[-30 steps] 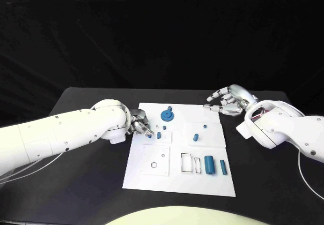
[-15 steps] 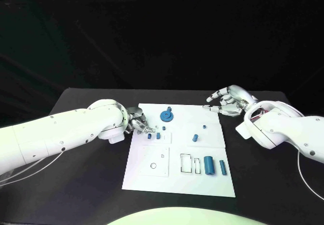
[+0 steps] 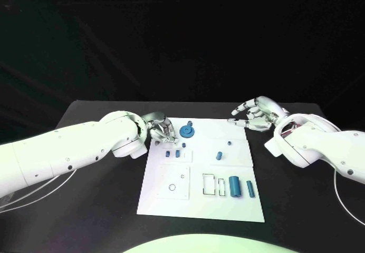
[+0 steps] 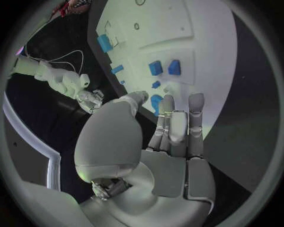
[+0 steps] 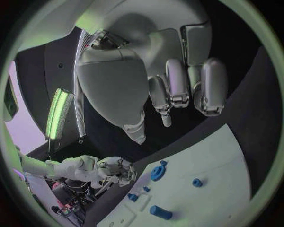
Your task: Assemble the parts on the task board
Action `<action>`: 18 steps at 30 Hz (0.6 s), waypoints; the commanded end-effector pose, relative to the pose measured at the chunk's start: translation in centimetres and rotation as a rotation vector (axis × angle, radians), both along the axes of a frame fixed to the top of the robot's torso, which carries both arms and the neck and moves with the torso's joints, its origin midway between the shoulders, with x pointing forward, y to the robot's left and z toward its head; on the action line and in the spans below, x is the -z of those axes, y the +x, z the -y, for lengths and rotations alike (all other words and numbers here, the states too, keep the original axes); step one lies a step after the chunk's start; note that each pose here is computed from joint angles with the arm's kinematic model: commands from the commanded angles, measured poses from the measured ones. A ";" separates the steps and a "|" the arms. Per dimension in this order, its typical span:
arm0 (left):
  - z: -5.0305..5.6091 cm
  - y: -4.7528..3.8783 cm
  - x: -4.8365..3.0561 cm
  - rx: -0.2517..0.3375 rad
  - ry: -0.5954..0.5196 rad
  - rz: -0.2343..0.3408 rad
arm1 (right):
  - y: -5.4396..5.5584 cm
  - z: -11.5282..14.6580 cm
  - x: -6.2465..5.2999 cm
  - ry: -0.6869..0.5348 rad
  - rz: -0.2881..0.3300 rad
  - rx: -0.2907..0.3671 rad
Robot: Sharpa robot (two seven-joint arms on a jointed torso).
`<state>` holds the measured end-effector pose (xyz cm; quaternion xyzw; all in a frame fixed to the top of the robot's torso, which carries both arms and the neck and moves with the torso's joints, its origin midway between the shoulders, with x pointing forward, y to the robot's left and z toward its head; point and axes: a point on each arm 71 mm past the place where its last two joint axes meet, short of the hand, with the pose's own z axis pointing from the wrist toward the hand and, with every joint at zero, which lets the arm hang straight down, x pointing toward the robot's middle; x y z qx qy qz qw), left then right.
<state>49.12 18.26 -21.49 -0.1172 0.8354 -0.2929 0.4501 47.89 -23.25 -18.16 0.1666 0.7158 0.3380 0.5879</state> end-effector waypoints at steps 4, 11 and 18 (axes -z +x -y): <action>2.5 -0.20 -1.25 0.185 -0.089 0.248 | 0.0 -0.1 -0.1 0.000 0.013 -0.012; 3.8 -0.24 -0.04 0.321 0.052 0.332 | -0.1 -0.1 -0.1 0.000 0.012 -0.013; 4.4 0.07 0.88 0.366 0.148 0.338 | -0.1 -0.1 -0.1 0.001 0.012 -0.014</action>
